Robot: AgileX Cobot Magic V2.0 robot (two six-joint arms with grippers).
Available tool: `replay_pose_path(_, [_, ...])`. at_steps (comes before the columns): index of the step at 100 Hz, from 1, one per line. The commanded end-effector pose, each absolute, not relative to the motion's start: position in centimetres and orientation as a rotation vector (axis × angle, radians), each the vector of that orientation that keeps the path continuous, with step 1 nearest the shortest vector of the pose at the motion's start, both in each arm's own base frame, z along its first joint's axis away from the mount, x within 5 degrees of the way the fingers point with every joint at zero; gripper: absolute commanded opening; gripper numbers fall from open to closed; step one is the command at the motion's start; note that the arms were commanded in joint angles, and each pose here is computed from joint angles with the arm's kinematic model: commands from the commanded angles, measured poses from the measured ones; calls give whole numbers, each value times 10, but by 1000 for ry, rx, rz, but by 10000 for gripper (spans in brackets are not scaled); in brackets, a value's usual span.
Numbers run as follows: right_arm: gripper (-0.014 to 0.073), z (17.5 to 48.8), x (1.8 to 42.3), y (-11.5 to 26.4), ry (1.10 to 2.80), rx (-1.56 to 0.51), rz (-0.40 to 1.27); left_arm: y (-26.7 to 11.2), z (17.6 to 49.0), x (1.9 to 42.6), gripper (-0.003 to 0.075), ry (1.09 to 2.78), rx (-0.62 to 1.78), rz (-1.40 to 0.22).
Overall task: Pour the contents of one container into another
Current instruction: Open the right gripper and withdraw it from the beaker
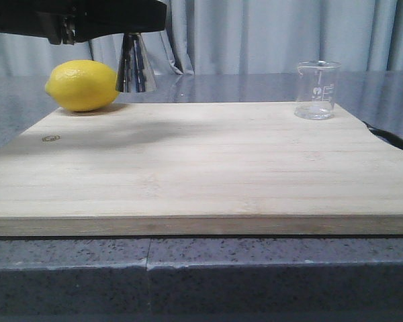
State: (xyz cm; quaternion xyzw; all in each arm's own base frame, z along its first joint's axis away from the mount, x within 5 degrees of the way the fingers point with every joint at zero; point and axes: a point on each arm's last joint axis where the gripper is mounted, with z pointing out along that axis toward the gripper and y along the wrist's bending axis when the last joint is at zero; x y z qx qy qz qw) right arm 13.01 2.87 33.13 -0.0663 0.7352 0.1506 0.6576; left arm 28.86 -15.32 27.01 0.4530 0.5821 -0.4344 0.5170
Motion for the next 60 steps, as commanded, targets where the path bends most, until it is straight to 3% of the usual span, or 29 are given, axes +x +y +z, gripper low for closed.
replay_pose_path(1, [500, 341, 129, 27, 1633, -157, 306, -156, 304, 280, 206, 1231, 1034, -1119])
replay_pose_path(60, [500, 341, 129, 28, 1637, -169, 318, -155, 301, 284, 206, 1259, 1027, -1086])
